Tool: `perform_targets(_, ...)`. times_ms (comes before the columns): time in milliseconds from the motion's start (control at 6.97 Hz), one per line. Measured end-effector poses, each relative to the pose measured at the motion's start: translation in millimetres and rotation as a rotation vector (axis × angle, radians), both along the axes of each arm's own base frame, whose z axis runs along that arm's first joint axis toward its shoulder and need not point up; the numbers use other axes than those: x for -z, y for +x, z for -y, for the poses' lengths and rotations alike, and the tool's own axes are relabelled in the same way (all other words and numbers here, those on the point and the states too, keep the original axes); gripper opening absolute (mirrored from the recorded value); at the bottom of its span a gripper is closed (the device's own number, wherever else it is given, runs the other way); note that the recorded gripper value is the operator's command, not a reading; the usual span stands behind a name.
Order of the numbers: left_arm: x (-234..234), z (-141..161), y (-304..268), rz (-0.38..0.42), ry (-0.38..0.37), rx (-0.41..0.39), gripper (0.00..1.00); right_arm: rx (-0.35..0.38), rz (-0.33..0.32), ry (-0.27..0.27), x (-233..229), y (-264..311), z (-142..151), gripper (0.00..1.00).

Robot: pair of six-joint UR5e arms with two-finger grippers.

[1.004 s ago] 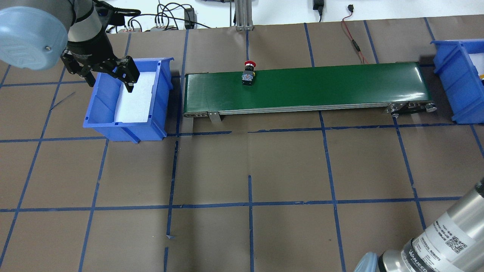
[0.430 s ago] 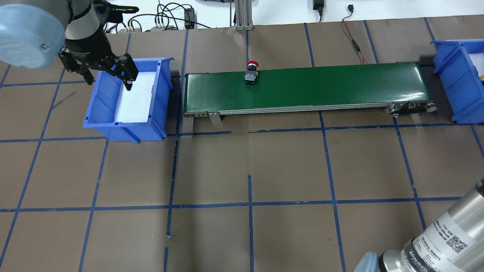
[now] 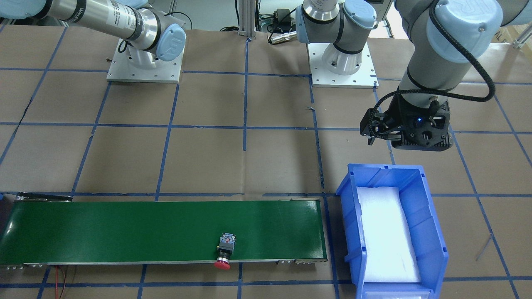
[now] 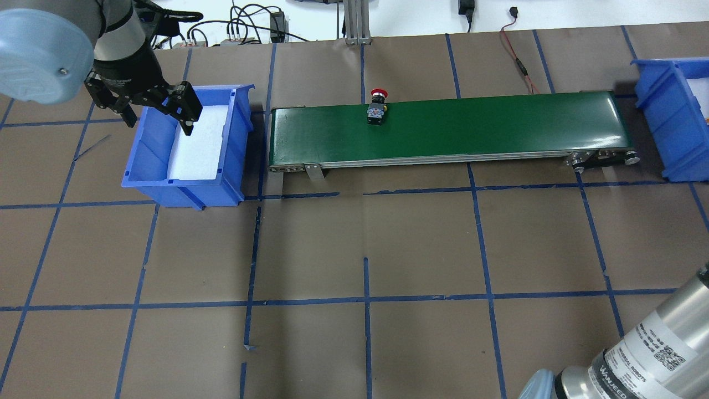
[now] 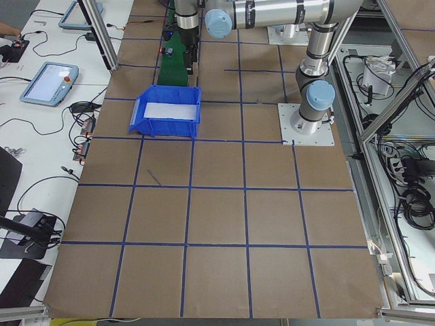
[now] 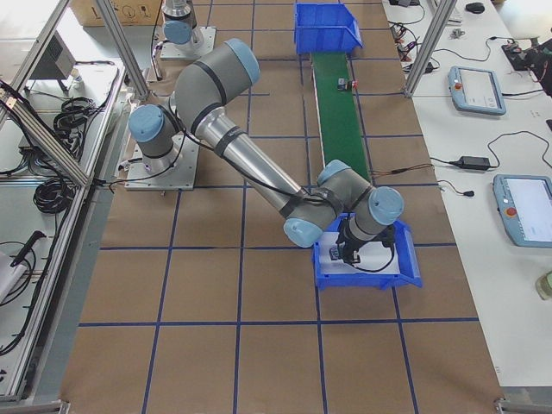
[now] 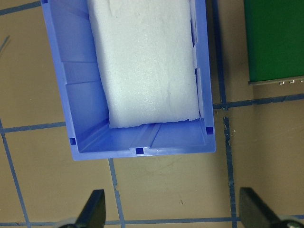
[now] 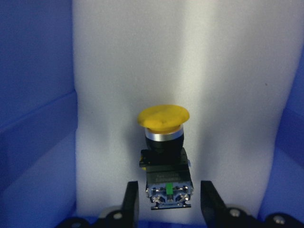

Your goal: Transport two buttons from left to right

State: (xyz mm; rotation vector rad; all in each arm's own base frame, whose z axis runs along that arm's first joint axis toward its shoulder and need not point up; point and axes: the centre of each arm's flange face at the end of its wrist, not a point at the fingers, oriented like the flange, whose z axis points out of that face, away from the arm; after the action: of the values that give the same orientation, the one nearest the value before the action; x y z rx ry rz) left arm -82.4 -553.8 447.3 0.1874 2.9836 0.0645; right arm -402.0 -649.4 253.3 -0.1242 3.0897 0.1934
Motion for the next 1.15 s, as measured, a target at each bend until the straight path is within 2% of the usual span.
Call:
perform_targets(430,-4.1,-0.5,1.8,0.0,-0.006,0.001,1.0,-0.001,-0.002,-0.016,-12.8,3.1,0.1,0.58)
perform_targets(717,-4.4,-1.6,2.5,0.0,-0.005,0.0,1.0,-0.018,-0.005,-0.064,-42.6,15.5,5.2,0.58)
perform_targets(860,-4.1,-2.3,2.8,0.0,-0.004,0.0,1.0,-0.041,-0.012,-0.084,-58.3,30.4,11.6,0.62)
perform_targets(1147,-2.3,-2.7,2.9,-0.001,-0.002,0.0,1.0,-0.111,0.008,-0.109,-72.0,65.0,25.8,0.8)
